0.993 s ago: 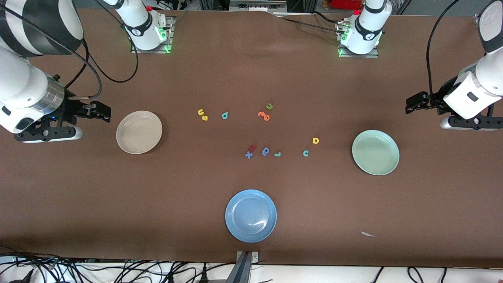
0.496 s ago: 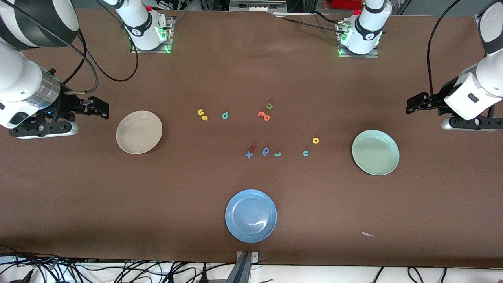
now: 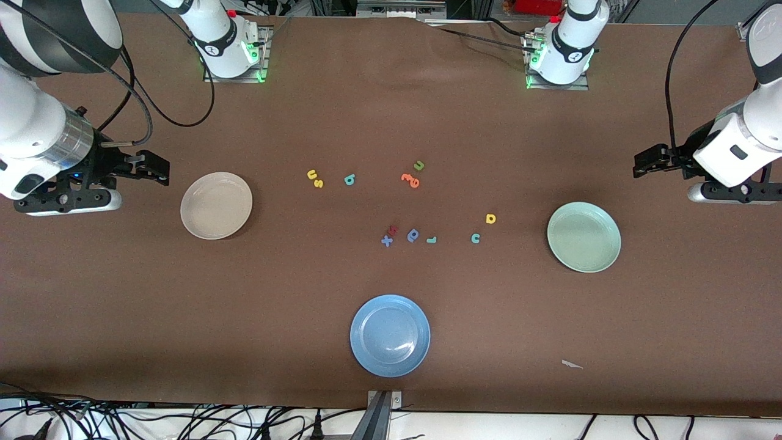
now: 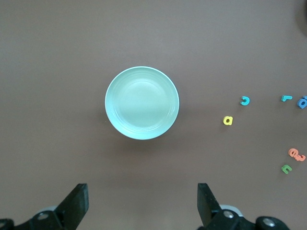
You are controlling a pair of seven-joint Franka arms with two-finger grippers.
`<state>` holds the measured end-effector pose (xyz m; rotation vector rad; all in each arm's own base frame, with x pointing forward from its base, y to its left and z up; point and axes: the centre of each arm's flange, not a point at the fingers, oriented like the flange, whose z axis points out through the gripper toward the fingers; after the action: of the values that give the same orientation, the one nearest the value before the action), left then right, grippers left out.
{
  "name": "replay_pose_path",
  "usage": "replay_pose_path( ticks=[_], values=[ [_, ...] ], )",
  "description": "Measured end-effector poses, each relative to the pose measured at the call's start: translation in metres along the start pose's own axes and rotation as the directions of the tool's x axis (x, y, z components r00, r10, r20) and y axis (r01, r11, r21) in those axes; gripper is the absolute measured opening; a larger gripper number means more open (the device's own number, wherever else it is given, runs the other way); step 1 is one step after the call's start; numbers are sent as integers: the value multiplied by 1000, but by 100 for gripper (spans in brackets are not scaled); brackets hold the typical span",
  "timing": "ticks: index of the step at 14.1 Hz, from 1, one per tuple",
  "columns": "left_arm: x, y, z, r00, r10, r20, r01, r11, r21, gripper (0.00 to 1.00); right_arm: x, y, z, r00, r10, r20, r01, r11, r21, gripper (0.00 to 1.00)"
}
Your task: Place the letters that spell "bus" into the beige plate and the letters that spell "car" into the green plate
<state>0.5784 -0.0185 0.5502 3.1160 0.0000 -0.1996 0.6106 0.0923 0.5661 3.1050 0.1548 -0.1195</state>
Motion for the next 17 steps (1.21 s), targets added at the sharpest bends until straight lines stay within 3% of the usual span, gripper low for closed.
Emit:
replay_pose_path(
  ticks=[12, 17],
  values=[
    [0, -5, 0, 1000, -8, 0, 8, 1000, -1, 100, 0, 11, 0, 1000, 20, 0, -20, 1000, -6, 100],
    [0, -12, 0, 1000, -19, 0, 19, 1000, -2, 100, -1, 14, -4, 1000, -2, -8, 1, 999, -41, 100]
  ],
)
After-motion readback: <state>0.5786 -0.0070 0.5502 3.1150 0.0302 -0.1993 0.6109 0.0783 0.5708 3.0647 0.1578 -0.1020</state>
